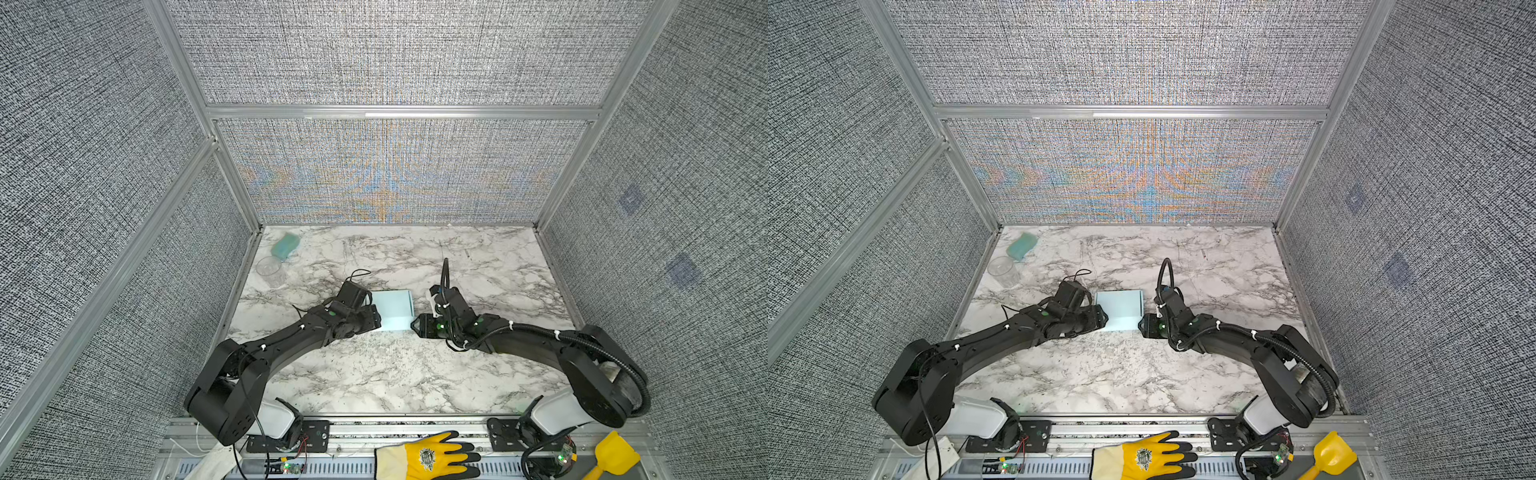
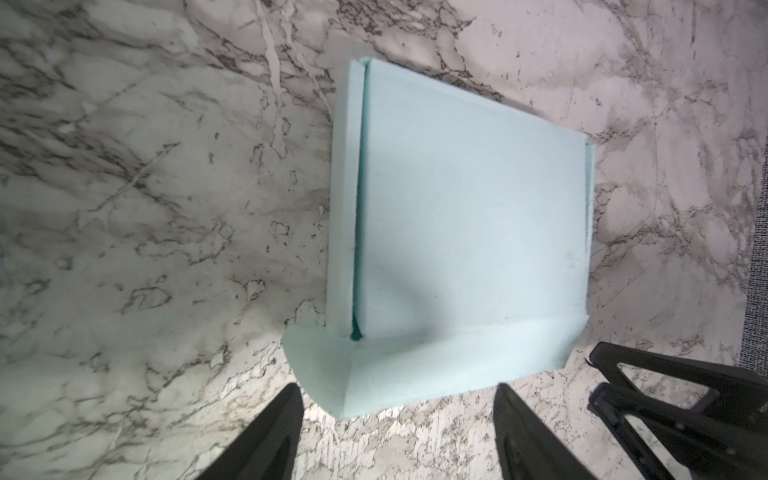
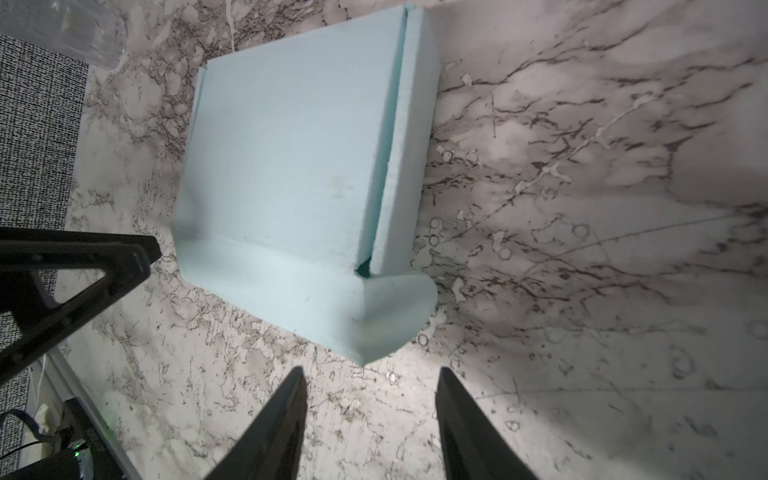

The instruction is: Fold the paper box

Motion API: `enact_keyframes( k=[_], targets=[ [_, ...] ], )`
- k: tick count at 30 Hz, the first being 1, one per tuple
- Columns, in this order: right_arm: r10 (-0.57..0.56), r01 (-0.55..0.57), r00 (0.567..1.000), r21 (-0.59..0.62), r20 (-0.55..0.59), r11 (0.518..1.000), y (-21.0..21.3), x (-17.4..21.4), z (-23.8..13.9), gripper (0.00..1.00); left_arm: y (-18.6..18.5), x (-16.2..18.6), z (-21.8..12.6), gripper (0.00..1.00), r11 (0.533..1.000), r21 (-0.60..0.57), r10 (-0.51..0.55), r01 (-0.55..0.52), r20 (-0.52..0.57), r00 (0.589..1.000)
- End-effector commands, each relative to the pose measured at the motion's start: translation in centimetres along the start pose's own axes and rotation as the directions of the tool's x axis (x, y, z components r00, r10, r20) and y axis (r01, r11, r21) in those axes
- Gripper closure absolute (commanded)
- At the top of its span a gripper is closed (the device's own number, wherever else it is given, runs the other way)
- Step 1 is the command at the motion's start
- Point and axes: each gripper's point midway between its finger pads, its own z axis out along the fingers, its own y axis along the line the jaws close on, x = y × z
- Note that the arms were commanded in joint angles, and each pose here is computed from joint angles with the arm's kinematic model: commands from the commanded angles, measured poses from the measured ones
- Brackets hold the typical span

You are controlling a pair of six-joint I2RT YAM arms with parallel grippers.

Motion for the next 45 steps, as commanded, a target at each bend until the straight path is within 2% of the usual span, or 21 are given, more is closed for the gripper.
enact_keyframes(
  k=[1,7,18,23,27,35,41,45],
  targets=[
    [0.019,-0.018,0.999,-0.032,0.036,0.999,0.9,-0.9,0.3,0.51,-0.4,-0.3,0.3,0.26,1.000,0.013,0.025,-0.025,0.012,1.000],
    [0.026,-0.024,0.999,-0.048,0.034,0.999,1.3,-0.8,1.0,0.57,-0.9,-0.2,0.9,0.29,0.998,0.043,0.043,-0.044,0.007,0.999],
    [-0.001,0.002,0.999,-0.020,0.035,1.000,1.0,-0.9,1.4,0.58,-2.0,-0.3,1.1,0.31,0.995,0.078,0.062,-0.063,0.013,0.998],
    [-0.052,0.049,0.998,0.058,0.045,0.997,-0.1,-1.4,1.0,0.55,-1.3,-0.5,0.7,0.31,0.996,0.042,0.072,-0.073,0.028,0.997],
    [-0.097,0.091,0.993,0.102,0.064,0.991,-0.6,-2.1,0.8,0.48,-0.8,-0.6,0.8,0.31,0.997,0.011,0.078,-0.079,0.031,0.996],
    [-0.114,0.108,0.992,0.088,0.062,0.990,-0.3,-2.4,1.7,0.47,-0.8,-0.8,1.3,0.33,0.995,0.002,0.095,-0.095,0.032,0.995],
    [-0.087,0.086,0.994,0.016,0.066,0.996,0.6,-2.1,2.4,0.52,-1.6,-0.5,1.7,0.36,0.994,0.032,0.104,-0.105,0.021,0.994],
    [-0.092,0.092,0.994,0.001,0.067,0.996,0.9,-2.2,2.6,0.60,-2.4,-0.5,1.9,0.36,0.992,0.045,0.118,-0.118,0.017,0.993]
  ],
)
